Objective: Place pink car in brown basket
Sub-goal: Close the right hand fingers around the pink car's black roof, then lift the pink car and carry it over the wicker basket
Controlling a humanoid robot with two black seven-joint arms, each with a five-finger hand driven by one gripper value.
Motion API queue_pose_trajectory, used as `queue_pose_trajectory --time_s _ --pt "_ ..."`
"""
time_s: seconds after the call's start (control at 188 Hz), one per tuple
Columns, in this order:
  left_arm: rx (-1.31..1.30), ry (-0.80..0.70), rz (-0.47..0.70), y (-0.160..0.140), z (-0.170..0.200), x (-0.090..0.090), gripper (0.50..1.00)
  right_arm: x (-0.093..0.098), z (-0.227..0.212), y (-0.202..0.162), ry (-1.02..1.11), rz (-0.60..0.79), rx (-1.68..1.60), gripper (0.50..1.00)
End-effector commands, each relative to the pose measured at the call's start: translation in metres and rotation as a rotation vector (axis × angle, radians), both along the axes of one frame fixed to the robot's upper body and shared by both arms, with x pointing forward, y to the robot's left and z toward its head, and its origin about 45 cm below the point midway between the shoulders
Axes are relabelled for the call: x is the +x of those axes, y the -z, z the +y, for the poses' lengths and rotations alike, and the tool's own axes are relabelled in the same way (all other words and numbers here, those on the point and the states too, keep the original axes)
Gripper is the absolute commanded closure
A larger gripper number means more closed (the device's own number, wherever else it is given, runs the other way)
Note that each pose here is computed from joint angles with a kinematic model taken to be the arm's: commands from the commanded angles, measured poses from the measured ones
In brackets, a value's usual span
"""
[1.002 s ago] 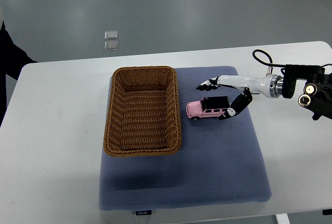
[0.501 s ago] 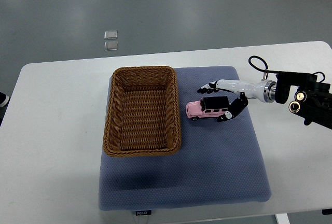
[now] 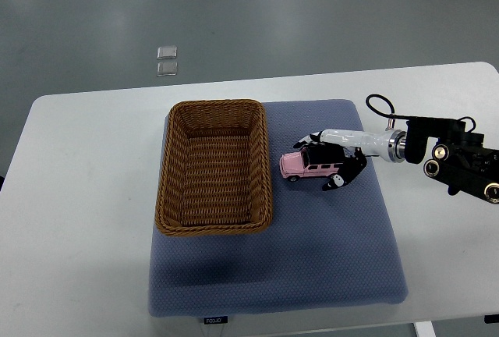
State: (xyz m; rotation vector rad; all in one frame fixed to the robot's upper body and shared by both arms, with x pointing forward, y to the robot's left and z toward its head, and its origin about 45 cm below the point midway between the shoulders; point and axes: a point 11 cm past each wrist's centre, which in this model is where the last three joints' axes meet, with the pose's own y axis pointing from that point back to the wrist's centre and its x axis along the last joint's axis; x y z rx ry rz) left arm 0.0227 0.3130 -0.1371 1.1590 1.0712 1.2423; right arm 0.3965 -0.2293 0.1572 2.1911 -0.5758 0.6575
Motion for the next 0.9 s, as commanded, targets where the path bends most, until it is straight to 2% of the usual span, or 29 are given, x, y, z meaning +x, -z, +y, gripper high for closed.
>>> queue_pose_trajectory --time_s 0.0,0.027,0.096,0.224,0.4,0.48,0.592,0.896 --pt "0.000 0.000 0.000 0.000 0.000 0.000 0.500 0.002 0.000 0.002 0.005 -0.011 -0.011 0.740" --pt "-0.001 0.000 0.000 0.000 0.000 0.000 0.500 0.002 -0.002 0.003 0.006 -0.014 -0.017 0.760" --pt "-0.001 0.000 0.000 0.000 0.000 0.000 0.500 0.002 -0.003 0.004 0.000 -0.025 -0.035 0.885" --pt "-0.001 0.000 0.000 0.000 0.000 0.000 0.500 0.001 -0.005 0.007 -0.010 -0.028 -0.054 1.000" --pt "-0.001 0.000 0.000 0.000 0.000 0.000 0.500 0.009 -0.014 -0.005 0.011 -0.059 -0.055 1.000" --pt "0.000 0.000 0.000 0.000 0.000 0.000 0.500 0.021 -0.018 -0.025 0.020 -0.094 -0.057 1.000" --pt "-0.001 0.002 0.000 0.000 0.000 0.000 0.500 0.027 -0.030 -0.044 0.031 -0.126 -0.059 1.000" --pt "-0.001 0.002 0.002 0.000 0.000 0.000 0.500 0.039 -0.019 -0.089 -0.011 -0.196 -0.043 1.000"
